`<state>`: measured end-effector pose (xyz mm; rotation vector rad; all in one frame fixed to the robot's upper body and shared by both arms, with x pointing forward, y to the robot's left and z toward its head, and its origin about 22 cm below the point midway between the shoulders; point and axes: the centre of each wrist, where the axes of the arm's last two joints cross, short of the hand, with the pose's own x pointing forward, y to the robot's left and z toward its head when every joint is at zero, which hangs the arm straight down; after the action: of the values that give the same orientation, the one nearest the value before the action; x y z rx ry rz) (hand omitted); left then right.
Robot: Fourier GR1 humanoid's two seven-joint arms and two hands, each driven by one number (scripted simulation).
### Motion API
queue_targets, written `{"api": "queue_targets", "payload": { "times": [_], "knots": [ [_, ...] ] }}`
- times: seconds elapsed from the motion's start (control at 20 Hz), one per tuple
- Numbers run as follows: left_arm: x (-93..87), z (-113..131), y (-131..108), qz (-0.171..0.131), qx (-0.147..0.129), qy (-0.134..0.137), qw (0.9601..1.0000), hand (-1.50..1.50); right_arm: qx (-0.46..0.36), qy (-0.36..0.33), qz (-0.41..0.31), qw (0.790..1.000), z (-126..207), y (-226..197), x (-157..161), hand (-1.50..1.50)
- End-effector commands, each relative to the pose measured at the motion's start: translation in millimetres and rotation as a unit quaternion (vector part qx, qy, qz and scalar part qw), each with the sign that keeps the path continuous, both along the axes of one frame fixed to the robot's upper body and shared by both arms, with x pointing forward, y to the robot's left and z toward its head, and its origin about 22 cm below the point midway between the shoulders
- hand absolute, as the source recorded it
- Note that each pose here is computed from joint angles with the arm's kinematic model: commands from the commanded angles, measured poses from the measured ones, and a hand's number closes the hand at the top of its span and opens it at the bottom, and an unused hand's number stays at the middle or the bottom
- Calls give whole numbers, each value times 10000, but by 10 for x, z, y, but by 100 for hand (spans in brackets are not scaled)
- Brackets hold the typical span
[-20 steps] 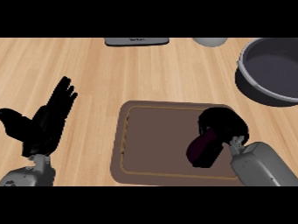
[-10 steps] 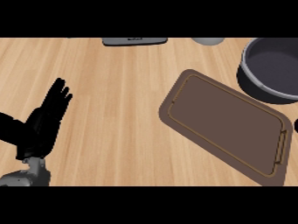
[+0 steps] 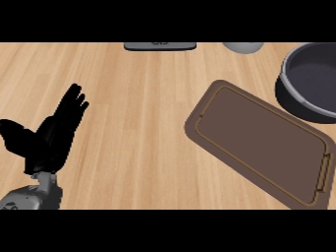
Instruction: Pick the eggplant from the tray and place it in the pot
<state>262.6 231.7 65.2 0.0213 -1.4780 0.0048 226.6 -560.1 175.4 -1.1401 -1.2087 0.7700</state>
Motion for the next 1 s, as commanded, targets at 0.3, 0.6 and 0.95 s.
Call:
{"api": "queue_targets", "payload": {
  "times": [0.3, 0.6, 0.95],
  "knots": [
    [-74, 133, -200, -80, 48, -28, 10000, 0, 156, -1669, 1029, 9805, 908, -129, -39, 150],
    [56, -77, -78, -72, 71, 13, 9999, 0, 539, -1612, 1046, 9799, 1232, 150, 273, 150],
    [-9, -52, -110, -265, -9, 69, 9996, 0, 632, -1305, 710, 9869, 1163, 369, 678, 150]
  ]
}}
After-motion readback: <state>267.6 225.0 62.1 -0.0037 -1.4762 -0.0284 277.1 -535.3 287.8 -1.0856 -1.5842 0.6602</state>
